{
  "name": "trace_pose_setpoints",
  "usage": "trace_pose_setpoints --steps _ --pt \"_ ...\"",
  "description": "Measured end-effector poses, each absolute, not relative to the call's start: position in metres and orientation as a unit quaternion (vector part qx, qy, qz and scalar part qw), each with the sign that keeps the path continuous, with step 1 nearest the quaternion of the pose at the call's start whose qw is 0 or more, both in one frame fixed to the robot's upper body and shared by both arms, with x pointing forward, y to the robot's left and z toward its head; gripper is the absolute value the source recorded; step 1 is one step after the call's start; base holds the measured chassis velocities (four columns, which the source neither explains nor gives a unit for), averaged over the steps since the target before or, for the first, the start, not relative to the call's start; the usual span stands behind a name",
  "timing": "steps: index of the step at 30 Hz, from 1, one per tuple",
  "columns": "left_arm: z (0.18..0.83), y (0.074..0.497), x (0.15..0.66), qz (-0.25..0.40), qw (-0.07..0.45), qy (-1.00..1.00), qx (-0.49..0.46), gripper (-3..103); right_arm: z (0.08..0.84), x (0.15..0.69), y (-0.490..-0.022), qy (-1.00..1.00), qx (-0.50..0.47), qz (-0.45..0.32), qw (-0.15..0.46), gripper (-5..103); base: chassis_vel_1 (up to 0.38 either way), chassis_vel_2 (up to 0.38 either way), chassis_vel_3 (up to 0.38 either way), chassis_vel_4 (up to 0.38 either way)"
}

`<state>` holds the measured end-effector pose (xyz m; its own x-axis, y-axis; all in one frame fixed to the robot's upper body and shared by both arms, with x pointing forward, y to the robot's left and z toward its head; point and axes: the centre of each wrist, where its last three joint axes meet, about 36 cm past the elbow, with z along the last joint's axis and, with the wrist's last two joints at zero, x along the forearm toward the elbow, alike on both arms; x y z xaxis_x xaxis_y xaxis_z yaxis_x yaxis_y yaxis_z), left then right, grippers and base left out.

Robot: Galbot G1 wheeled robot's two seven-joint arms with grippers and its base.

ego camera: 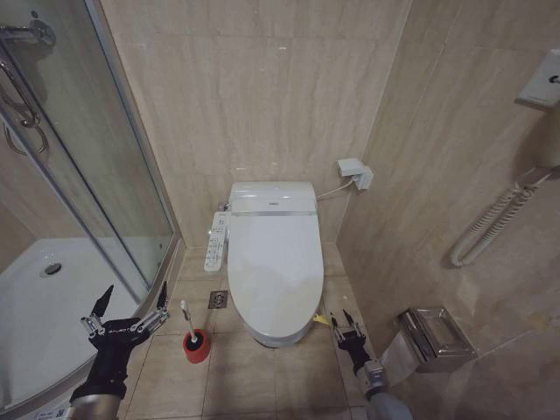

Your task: Open the toilet lid, clean the toilet bowl with a toilet brush, close the toilet lid, and flush.

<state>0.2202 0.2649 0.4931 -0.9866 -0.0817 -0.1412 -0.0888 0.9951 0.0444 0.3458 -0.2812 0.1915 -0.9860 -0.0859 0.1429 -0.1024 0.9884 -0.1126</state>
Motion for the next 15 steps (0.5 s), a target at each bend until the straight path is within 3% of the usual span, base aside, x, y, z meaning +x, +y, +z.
trace_pose_setpoints --steps 1,2,9,10,15 --pt "0.493 0.265 0.220 0.025 0.070 0.996 -0.043 100 0.193 0.346 -0.281 -0.995 0.047 0.058 0.067 43 0.000 0.000 0.000 0.000" --pt "0.493 0.265 0.220 0.025 0.070 0.996 -0.043 100 0.195 0.345 -0.282 -0.995 0.046 0.055 0.063 16 0.000 0.000 0.000 0.000" --pt "0.493 0.265 0.220 0.025 0.070 0.996 -0.043 100 0.218 0.338 -0.286 -0.997 0.041 0.043 0.042 16 0.000 0.000 0.000 0.000" --pt "0.493 0.265 0.220 0.025 0.070 0.996 -0.043 100 0.229 0.336 -0.288 -0.998 0.040 0.043 0.032 1 0.000 0.000 0.000 0.000" --pt "0.493 0.265 0.220 0.025 0.070 0.996 -0.043 100 0.261 0.330 -0.296 -0.998 0.038 0.040 0.007 1 0.000 0.000 0.000 0.000"
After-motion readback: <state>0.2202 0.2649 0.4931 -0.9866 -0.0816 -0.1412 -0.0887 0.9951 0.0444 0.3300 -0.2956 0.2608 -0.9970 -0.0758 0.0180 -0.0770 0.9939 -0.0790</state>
